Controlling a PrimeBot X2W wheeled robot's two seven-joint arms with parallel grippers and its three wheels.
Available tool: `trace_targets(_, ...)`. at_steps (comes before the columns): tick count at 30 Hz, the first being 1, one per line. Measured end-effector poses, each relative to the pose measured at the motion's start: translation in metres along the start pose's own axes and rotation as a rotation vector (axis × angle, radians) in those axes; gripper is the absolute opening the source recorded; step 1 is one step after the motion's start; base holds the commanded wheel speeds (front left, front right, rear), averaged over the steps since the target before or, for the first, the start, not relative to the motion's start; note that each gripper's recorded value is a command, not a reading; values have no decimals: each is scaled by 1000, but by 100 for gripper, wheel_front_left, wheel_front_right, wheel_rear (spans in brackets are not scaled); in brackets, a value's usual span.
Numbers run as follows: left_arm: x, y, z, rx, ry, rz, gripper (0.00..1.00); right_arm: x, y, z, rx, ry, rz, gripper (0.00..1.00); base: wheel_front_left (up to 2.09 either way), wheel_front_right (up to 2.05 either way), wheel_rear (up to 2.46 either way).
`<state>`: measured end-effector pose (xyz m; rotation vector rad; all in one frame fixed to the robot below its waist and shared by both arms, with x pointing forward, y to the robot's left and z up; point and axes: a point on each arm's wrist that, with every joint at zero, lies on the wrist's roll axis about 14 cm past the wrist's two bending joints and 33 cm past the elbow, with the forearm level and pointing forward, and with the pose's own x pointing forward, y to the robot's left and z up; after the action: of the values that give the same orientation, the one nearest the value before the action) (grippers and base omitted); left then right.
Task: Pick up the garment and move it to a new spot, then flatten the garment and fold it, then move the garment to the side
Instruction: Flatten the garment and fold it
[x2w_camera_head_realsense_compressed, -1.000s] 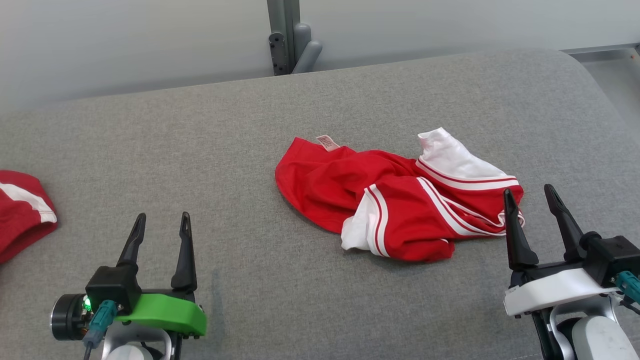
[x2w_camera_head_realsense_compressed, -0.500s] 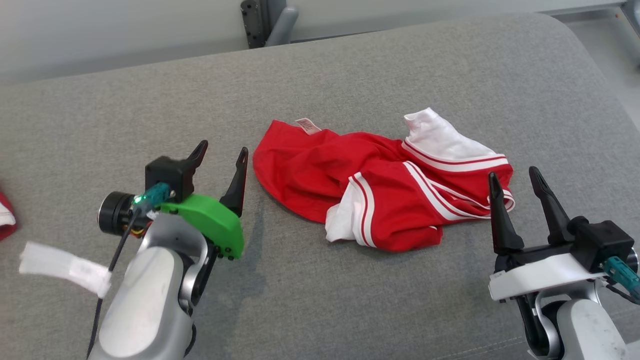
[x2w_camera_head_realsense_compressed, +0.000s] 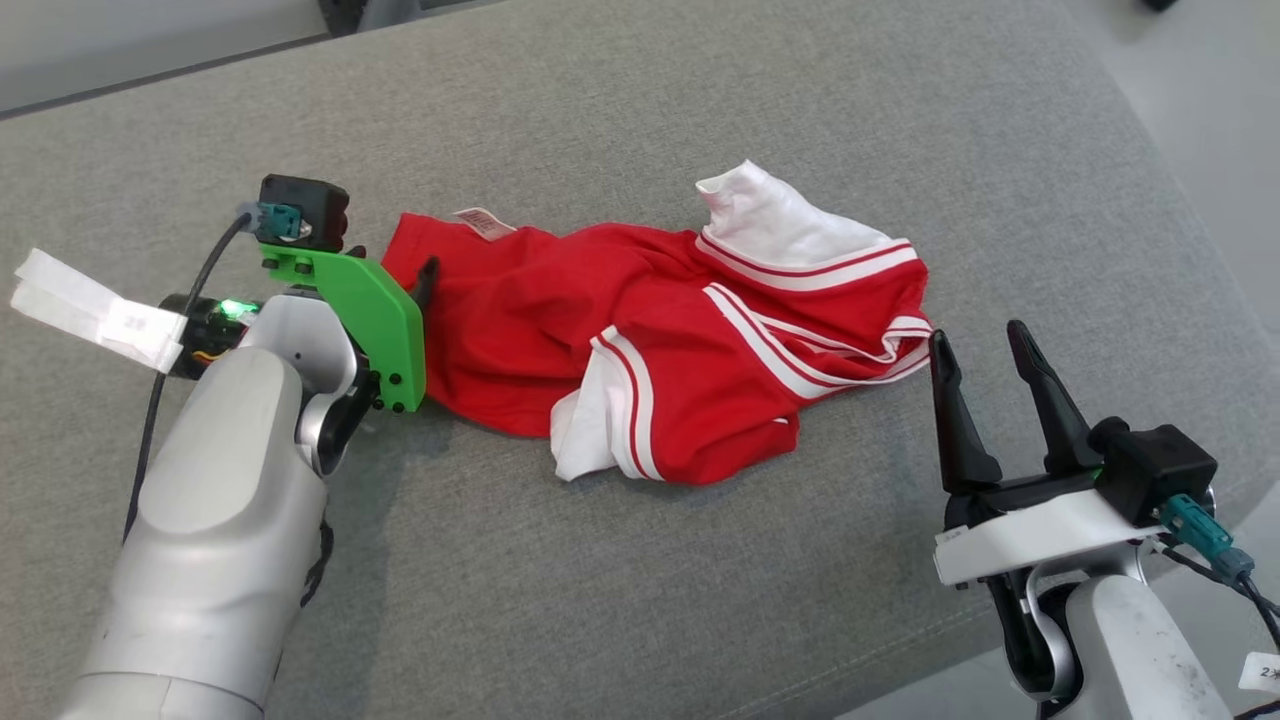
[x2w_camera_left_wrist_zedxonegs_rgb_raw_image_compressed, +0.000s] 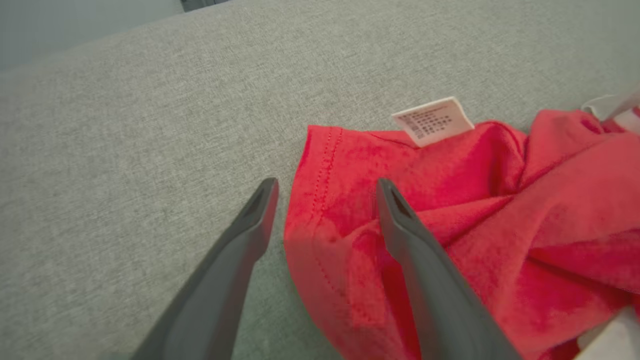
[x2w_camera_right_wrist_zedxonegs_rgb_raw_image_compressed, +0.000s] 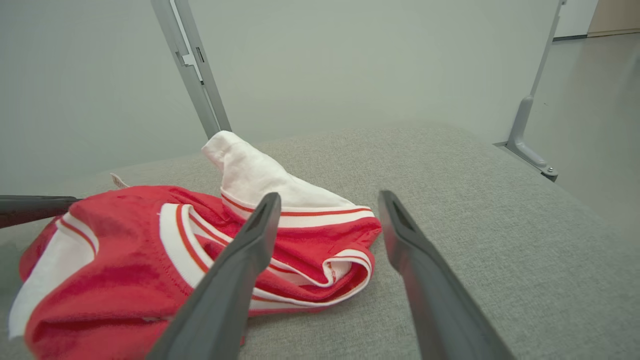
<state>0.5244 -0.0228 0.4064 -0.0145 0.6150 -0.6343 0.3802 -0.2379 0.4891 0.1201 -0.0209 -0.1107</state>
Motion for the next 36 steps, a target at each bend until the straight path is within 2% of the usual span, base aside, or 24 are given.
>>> trace_targets(6, 26, -4, -24, -26, 128, -28, 100, -4, -14, -8, -6, 25, -47, 100, 0, 0, 0)
trace_targets(7, 29, -5, -24, -33, 138, -34, 85, -5, -15, -10, -7, 28, -52, 100, 0, 0, 0)
trace_targets(8, 32, -7, -24, -32, 141, -39, 17, -5, -17, -11, -8, 33, -57, 100, 0, 0, 0)
trace_targets(9, 34, -8, -24, -30, 143, -45, 0, -6, -18, -13, -8, 38, -61, 100, 0, 0, 0)
trace_targets(13, 36, -11, -14, -25, 82, -61, 0, -4, -18, -14, -8, 40, -63, 100, 0, 0, 0)
trace_targets(19, 26, 4, 31, 11, -130, -29, 0, 0, -12, -13, 4, 31, -45, 100, 0, 0, 0)
trace_targets(24, 3, 16, 103, 65, -389, 0, 0, 1, -4, -10, 16, 16, -22, 100, 0, 0, 0)
trace_targets(31, -54, 12, 208, 218, -751, 5, 0, 3, 2, -7, 29, 4, -4, 100, 0, 0, 0)
trace_targets(34, -76, 10, 220, 272, -828, 7, 0, 2, 4, -9, 34, 8, 0, 100, 0, 0, 0)
trace_targets(36, -85, 13, 208, 284, -843, 22, 0, 2, 6, -11, 38, 14, 5, 100, 0, 0, 0)
